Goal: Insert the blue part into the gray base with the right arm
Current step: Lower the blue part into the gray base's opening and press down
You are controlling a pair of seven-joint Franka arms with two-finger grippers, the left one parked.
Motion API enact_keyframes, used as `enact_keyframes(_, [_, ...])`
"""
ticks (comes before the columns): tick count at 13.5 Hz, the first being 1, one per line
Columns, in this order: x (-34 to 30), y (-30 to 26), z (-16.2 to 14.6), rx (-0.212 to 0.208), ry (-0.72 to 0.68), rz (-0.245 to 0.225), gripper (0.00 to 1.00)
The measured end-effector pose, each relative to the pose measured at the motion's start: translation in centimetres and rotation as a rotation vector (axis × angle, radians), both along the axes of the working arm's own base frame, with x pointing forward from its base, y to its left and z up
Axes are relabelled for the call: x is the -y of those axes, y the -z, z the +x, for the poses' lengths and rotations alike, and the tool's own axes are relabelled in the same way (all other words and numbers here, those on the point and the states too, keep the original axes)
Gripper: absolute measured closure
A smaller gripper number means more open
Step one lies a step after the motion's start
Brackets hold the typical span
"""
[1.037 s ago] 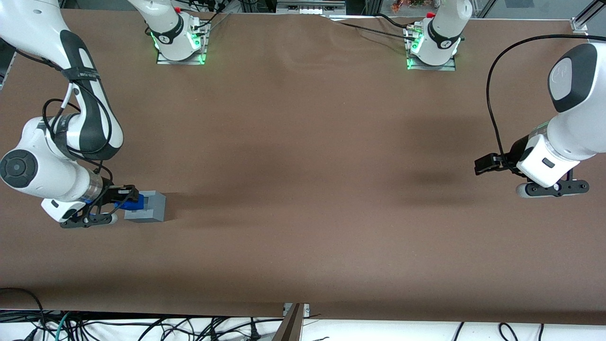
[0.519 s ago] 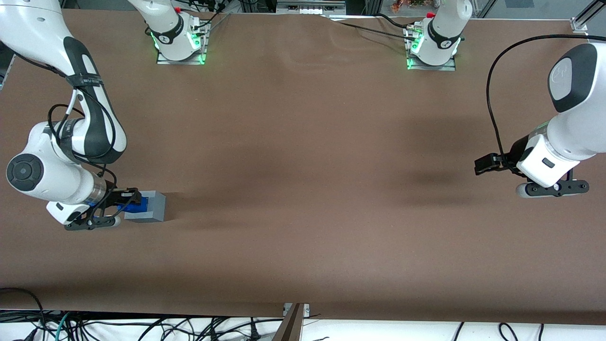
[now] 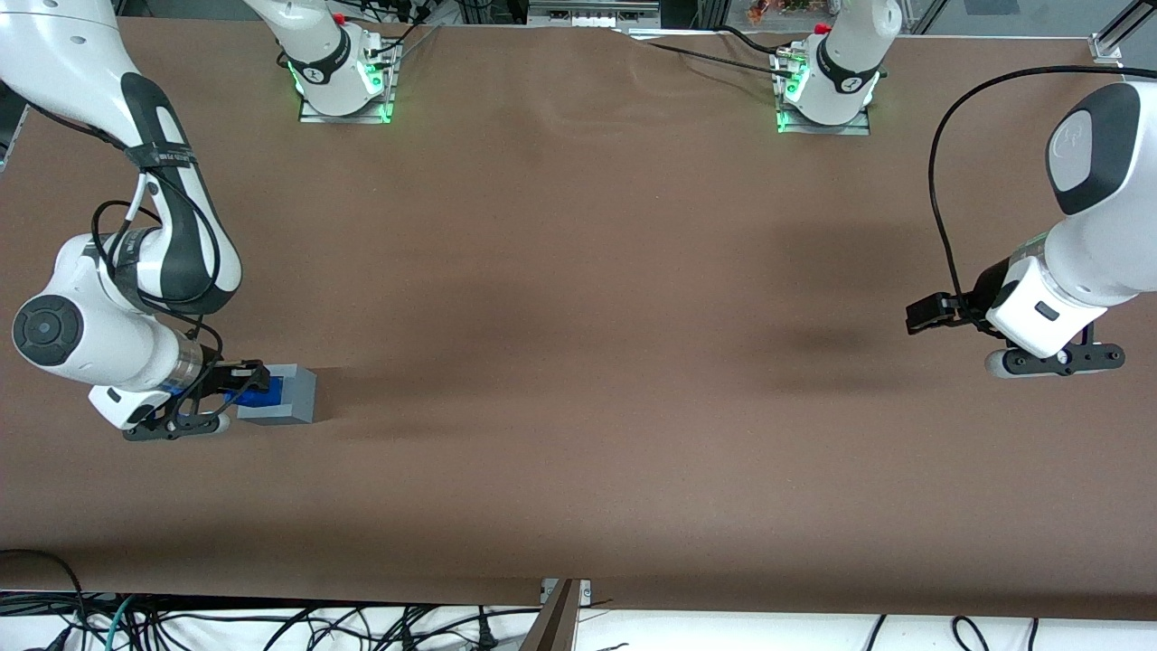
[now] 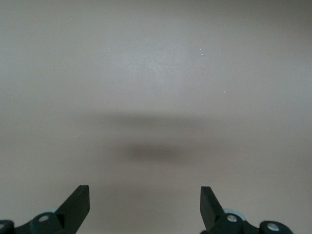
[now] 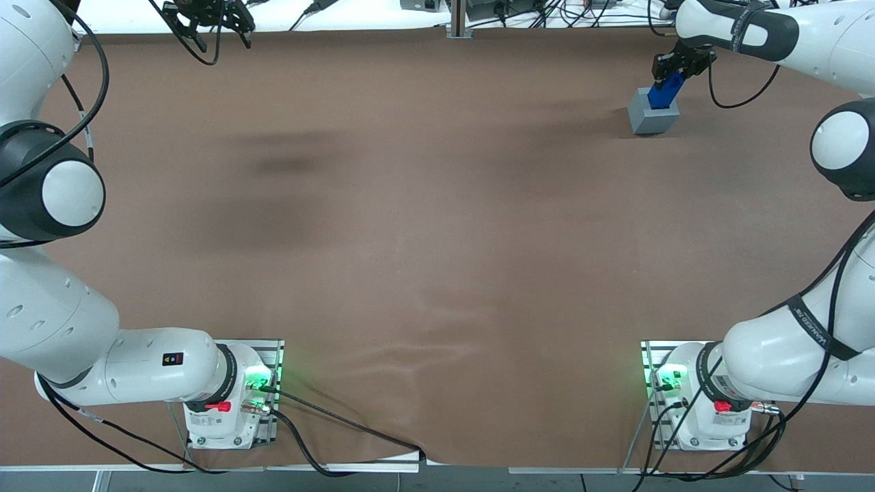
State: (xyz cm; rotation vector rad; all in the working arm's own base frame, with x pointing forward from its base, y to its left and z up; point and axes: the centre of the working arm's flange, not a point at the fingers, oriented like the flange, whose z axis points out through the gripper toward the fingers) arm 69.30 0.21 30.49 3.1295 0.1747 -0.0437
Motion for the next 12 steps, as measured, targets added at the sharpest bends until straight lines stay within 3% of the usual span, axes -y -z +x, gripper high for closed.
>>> enact_keyframes(12, [0.13,0.02,0.02,0.0,0.02,0.023,0.49])
